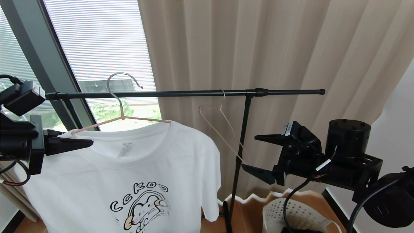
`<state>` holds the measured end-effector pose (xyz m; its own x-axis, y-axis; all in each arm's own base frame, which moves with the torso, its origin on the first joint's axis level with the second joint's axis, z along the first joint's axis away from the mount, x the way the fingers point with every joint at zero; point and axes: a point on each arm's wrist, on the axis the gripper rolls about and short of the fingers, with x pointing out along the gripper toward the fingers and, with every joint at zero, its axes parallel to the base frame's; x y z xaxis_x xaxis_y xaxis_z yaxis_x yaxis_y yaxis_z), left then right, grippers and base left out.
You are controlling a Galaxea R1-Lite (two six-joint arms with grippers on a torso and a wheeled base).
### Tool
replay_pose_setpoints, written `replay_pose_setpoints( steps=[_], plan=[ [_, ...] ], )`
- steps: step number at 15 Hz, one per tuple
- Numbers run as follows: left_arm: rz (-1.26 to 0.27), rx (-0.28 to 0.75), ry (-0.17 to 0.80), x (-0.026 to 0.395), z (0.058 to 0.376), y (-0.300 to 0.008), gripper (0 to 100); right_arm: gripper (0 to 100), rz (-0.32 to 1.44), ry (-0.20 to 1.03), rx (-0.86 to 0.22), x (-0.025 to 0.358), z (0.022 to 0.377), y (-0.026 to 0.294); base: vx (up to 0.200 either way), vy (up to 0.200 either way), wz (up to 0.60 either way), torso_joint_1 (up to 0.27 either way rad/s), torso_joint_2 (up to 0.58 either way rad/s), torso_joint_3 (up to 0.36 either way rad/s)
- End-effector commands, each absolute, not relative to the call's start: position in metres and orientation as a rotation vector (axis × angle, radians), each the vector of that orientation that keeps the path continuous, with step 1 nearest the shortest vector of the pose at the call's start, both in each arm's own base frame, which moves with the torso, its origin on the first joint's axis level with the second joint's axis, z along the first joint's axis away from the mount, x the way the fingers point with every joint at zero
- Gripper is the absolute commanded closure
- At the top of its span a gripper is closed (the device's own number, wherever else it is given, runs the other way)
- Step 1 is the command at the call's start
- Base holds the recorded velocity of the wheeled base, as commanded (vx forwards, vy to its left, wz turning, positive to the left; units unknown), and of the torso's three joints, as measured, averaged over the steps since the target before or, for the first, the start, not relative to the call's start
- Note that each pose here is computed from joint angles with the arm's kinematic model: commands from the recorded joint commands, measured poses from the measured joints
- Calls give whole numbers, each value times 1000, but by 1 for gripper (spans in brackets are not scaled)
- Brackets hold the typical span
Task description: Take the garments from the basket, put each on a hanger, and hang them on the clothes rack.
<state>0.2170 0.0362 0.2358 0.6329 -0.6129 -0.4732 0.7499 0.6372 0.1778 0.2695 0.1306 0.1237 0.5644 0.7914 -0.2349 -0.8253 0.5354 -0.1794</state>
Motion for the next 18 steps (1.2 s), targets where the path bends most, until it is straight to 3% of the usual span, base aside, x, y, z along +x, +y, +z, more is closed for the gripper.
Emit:
replay_pose_setpoints(
  steps=[1,8,18],
  plan=[
    [-799,360,406,230,227,40,100,0,964,118,-286,270,127,132,0,0,0,0,0,0],
    [-756,310,411,260,214,46,100,0,946,125,-288,273,126,133,0,0,0,0,0,0],
    [-574,220,544,297,210,31,100,0,946,123,-288,272,126,133,0,0,0,0,0,0]
  ],
)
